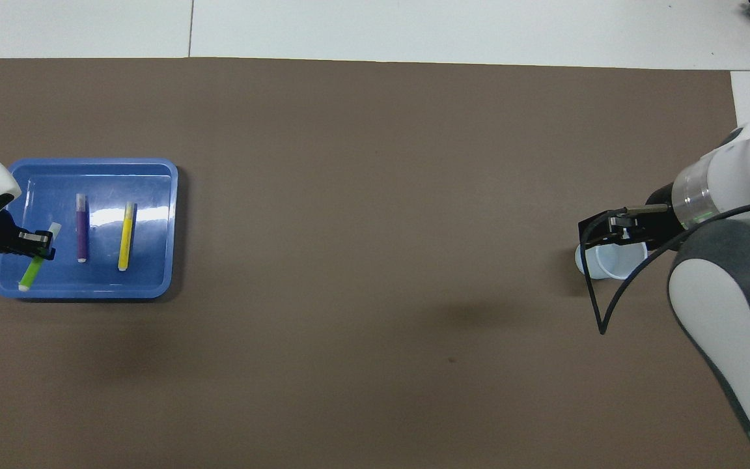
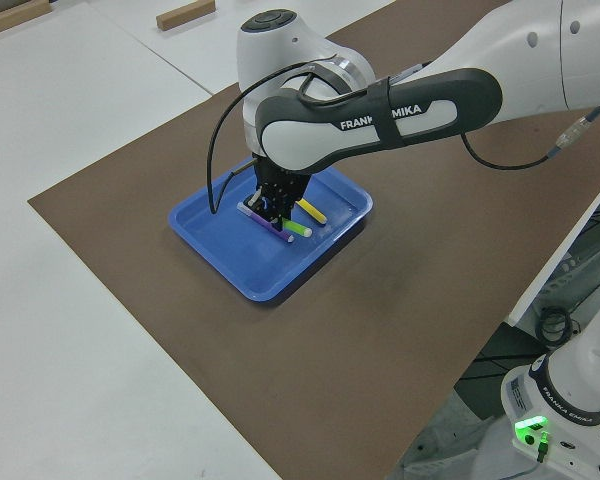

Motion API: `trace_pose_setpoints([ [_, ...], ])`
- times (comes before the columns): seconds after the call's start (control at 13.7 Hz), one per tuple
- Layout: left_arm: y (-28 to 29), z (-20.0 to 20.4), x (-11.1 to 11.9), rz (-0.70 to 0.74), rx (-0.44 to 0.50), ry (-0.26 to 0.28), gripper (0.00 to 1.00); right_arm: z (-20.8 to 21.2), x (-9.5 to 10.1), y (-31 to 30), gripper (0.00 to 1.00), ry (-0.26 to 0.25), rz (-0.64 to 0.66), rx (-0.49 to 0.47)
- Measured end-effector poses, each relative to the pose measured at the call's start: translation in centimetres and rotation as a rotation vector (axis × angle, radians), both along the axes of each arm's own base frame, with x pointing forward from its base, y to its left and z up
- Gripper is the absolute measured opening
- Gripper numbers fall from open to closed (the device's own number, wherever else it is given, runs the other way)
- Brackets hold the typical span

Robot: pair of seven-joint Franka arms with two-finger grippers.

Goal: Right arm passes pens to left for tray arrangement
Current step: 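Lay the green pen in the tray and open the left gripper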

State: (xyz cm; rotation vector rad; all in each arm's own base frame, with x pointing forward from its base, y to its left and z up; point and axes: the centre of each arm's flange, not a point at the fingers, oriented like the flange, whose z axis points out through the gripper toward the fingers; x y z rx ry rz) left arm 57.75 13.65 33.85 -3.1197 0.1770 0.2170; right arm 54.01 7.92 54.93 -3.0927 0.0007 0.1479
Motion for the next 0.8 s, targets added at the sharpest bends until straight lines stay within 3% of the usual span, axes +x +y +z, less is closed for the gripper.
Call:
trace_pose_setpoints([
  [0.36,1.3,-2.2,0.6,-0.014,0.029,-0.023,0.18,0.1,0.1,-0.7,1.0,-0.004,-0.013,0.0],
  [0.8,1.6,-3.9,1.0,-0.034,0.054,-0.089,0.2,0.2,0.5,-3.5,1.0,-0.011,-0.065,0.0],
])
